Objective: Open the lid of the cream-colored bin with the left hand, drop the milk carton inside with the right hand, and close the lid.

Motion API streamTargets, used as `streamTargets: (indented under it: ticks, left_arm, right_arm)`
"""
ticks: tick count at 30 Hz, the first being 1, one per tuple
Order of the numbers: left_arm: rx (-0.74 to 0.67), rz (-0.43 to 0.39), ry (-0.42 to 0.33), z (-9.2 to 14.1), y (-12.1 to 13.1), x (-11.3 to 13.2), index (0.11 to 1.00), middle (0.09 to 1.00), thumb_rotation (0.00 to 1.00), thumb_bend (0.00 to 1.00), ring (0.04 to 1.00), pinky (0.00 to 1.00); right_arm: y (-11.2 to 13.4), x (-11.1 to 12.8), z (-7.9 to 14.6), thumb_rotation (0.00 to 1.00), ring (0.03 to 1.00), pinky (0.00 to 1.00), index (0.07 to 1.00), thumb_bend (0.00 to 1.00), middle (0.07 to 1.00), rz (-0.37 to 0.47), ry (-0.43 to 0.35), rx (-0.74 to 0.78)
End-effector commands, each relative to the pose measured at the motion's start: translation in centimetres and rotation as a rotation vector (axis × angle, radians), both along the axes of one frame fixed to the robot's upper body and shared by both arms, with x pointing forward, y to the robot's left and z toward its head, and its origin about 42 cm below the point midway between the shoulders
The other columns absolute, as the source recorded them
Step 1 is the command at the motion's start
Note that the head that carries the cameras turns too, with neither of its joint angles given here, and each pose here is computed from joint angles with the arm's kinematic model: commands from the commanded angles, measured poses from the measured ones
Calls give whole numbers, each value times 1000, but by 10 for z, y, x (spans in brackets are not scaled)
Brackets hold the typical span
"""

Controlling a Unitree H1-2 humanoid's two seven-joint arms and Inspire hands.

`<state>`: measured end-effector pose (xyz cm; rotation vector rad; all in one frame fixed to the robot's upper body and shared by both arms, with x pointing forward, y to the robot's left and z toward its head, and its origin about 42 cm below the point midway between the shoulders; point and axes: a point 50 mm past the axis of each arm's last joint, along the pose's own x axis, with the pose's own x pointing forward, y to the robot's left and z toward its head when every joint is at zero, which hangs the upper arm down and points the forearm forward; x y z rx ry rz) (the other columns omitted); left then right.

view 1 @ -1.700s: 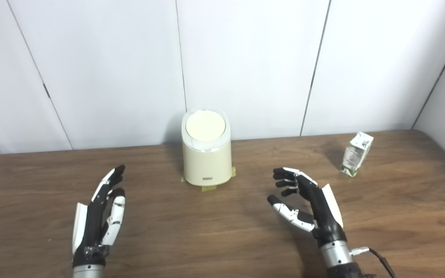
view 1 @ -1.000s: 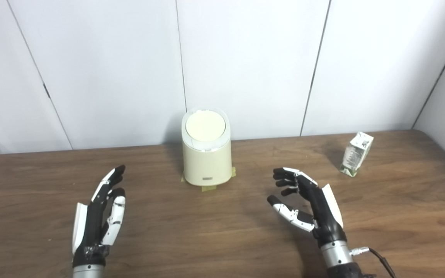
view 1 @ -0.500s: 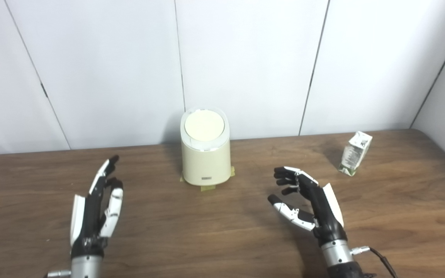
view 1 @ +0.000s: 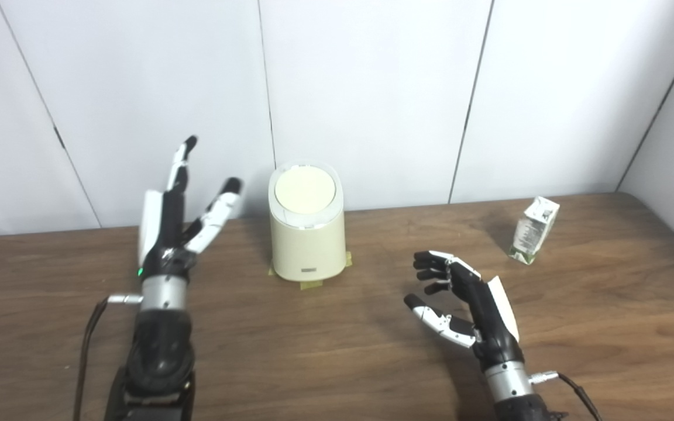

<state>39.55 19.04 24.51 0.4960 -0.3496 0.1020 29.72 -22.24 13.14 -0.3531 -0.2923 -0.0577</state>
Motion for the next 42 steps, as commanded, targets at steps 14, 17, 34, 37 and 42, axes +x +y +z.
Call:
streamTargets:
  ticks: [14,17,34,37,42]
  left_arm:
    - [294,73,34,58,-53,52,1000,1000,477,900,1000,1000]
    - [320,72,54,56,-61,62,1000,1000,469,893,1000,1000]
    - [468,135,173,37,-91,107,1000,1000,639,715,1000,1000]
    - [477,138,178,39,-94,113,1000,1000,648,698,1000,1000]
    - [500,141,172,44,-97,116,1000,1000,598,703,1000,1000]
  right_arm:
    - [1,3,-3,224,643,520,707,247,685,14,-11,-21]
    - [1,3,-4,249,668,553,706,253,702,10,-5,-10]
    - [-1,-4,-1,283,682,567,703,261,712,-3,11,-10]
    - [-1,-4,0,264,650,522,699,249,693,-2,2,-27]
    - [0,-4,0,270,607,478,706,245,661,-5,17,-19]
